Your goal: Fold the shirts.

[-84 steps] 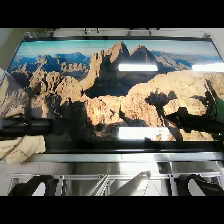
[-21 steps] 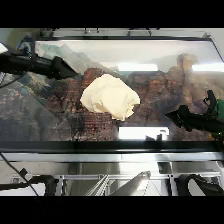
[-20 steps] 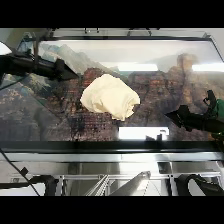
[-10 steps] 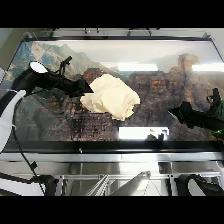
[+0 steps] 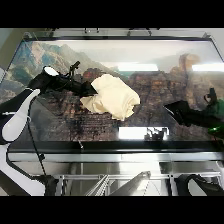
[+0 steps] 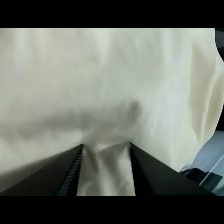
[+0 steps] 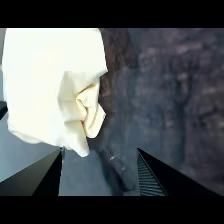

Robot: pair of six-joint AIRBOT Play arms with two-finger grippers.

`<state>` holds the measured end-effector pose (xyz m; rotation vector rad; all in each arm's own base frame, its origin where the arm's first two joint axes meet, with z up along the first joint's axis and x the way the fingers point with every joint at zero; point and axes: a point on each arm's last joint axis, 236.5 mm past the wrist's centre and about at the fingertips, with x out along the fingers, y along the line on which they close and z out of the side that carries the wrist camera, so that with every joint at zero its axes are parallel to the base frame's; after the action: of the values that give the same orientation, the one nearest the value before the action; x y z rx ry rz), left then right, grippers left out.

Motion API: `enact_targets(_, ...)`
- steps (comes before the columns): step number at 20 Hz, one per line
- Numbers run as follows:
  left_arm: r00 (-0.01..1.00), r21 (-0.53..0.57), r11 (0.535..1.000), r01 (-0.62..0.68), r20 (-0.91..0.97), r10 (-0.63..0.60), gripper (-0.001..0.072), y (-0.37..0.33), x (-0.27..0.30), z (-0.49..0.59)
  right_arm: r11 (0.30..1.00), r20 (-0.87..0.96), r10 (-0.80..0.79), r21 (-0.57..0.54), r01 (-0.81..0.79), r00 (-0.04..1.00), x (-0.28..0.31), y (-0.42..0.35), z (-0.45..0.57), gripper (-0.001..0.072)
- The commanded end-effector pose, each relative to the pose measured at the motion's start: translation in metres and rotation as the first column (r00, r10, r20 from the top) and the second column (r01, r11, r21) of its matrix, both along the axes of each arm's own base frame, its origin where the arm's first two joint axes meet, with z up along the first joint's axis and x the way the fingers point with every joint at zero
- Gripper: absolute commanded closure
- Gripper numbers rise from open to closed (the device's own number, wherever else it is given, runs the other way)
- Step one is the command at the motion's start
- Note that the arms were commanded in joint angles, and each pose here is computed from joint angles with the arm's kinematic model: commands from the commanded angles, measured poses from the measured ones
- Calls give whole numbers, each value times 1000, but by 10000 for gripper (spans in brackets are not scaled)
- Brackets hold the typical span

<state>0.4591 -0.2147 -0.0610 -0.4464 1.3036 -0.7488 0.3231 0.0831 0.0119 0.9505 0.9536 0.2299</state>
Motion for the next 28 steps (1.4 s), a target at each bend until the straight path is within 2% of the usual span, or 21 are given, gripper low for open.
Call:
enact_targets(1, 996, -29, 996, 83, -9, -83, 365, -19, -2, -2, 992, 74, 116, 41, -120, 990, 16, 31, -15, 213)
enact_targets(2, 994, -34, 994, 108, -13, -108, 365, -25, -5, -1, 987, 99, 136, 78, -144, 986, 25, 46, -22, 213)
enact_targets(3, 990, -39, 990, 137, -14, -137, 481, -32, -7, 2, 980, 134, 150, 112, -165, 980, 35, 61, -27, 213)
enact_targets(4, 985, -43, 984, 170, -3, -171, 709, -39, -10, 6, 973, 166, 163, 134, -186, 973, 45, 75, -33, 213)
enact_targets(10, 958, -67, 958, 281, 87, -274, 692, -57, -8, 55, 920, 149, 313, 196, -339, 938, 91, 154, -79, 213)
enact_targets(14, 948, -151, 941, 304, 143, -283, 692, -70, -5, 94, 901, 169, 327, 243, -361, 930, 119, 172, -73, 216)
enact_targets(15, 948, -172, 937, 303, 157, -278, 691, -74, -3, 102, 900, 182, 326, 240, -363, 928, 124, 172, -69, 301)
enact_targets(16, 947, -199, 932, 302, 170, -271, 692, -77, -2, 112, 897, 196, 327, 242, -369, 925, 127, 173, -63, 512)
enact_targets(17, 944, -248, 916, 316, 180, -277, 691, -83, -5, 127, 890, 196, 326, 266, -370, 925, 128, 174, -57, 563)
enact_targets(18, 932, -341, 871, 354, 201, -300, 691, -90, -15, 157, 878, 195, 330, 295, -376, 924, 126, 176, -51, 649)
enact_targets(19, 909, -442, 796, 413, 252, -332, 691, -94, -28, 195, 868, 196, 335, 315, -383, 921, 124, 176, -47, 693)
enact_targets(20, 883, -520, 714, 469, 313, -351, 646, -95, -40, 233, 857, 203, 344, 333, -395, 917, 121, 177, -43, 694)
enact_targets(21, 867, -550, 671, 497, 358, -348, 310, -95, -45, 258, 845, 212, 354, 347, -408, 911, 118, 178, -38, 694)
enact_targets(22, 875, -548, 686, 478, 361, -321, 55, -93, -40, 269, 832, 222, 365, 358, -424, 904, 115, 180, -33, 694)
enact_targets(23, 889, -534, 719, 445, 358, -284, 30, -88, -31, 271, 825, 230, 371, 364, -433, 900, 113, 181, -28, 694)
enact_targets(24, 903, -480, 780, 401, 349, -250, 30, -81, -19, 258, 823, 236, 377, 357, -441, 896, 112, 181, -26, 694)
enact_targets(25, 919, -391, 852, 349, 321, -230, 29, -68, -7, 230, 826, 237, 387, 340, -450, 891, 110, 180, -26, 694)
enact_targets(26, 938, -256, 920, 296, 261, -229, 29, -46, 0, 189, 828, 234, 404, 317, -462, 884, 108, 176, -29, 693)
enact_targets(27, 956, -112, 961, 252, 182, -229, 28, -18, 2, 148, 827, 221, 431, 292, -481, 875, 104, 170, -35, 648)
enact_targets(28, 975, 25, 979, 205, 85, -206, 28, 15, 1, 108, 824, 198, 459, 270, -498, 866, 98, 161, -41, 405)
